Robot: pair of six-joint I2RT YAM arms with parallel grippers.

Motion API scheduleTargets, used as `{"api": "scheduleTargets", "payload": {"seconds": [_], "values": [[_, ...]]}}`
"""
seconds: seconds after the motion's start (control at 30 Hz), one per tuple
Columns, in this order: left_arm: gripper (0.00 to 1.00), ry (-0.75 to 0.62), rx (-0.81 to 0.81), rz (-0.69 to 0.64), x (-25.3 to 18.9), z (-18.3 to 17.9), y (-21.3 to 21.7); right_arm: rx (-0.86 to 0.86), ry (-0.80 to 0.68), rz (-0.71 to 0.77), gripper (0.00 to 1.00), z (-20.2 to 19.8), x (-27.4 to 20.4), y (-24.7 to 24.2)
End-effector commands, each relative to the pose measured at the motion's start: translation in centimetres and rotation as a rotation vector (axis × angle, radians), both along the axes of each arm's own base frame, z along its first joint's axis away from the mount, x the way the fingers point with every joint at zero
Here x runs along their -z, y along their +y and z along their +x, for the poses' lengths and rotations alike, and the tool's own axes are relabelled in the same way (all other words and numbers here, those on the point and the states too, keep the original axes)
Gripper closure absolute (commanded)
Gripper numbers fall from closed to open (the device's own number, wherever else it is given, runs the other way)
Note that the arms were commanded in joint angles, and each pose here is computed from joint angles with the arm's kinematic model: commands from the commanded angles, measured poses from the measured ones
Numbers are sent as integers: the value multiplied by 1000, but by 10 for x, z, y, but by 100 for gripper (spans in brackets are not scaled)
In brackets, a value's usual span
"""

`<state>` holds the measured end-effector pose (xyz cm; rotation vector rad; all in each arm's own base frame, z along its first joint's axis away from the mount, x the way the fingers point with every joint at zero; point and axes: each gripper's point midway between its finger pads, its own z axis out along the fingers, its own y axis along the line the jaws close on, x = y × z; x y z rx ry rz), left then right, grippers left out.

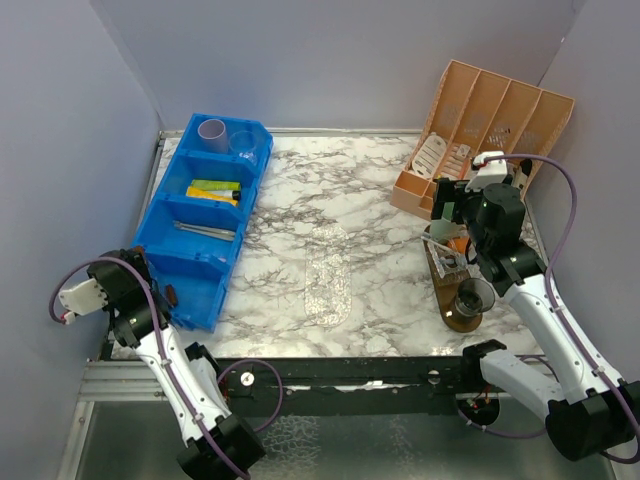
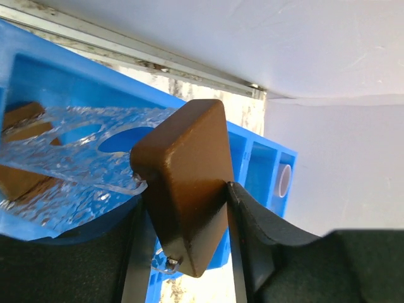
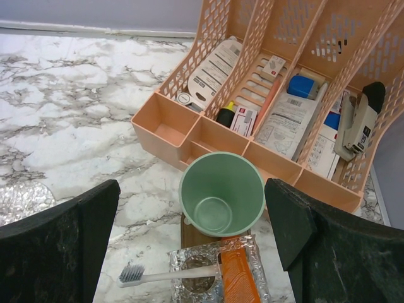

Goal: Prepare toiletry sets of a toothbrush and toothpaste on the tray
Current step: Pick up the toothpaste holder from the storage box.

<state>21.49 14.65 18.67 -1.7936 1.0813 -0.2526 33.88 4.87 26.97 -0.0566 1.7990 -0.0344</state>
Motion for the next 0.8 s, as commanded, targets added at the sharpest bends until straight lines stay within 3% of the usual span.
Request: {"api": "scheduleTargets", "payload": {"seconds": [0.0,0.23,0.5,0.77], "values": [[60,-97,-22,23,-20,6,6,-34,-41,10,0,3,-15,7],[83,-126,-47,29,-36,-4,1,-36,-37,18,0,0,-14,8],[99,-170,-92,50,-65,-14,2,-48,-42,27,0,0,-14,12],[100,-229,-35,84,-118,-2,-1,-58,-61,16,0,2,-19,16]]}}
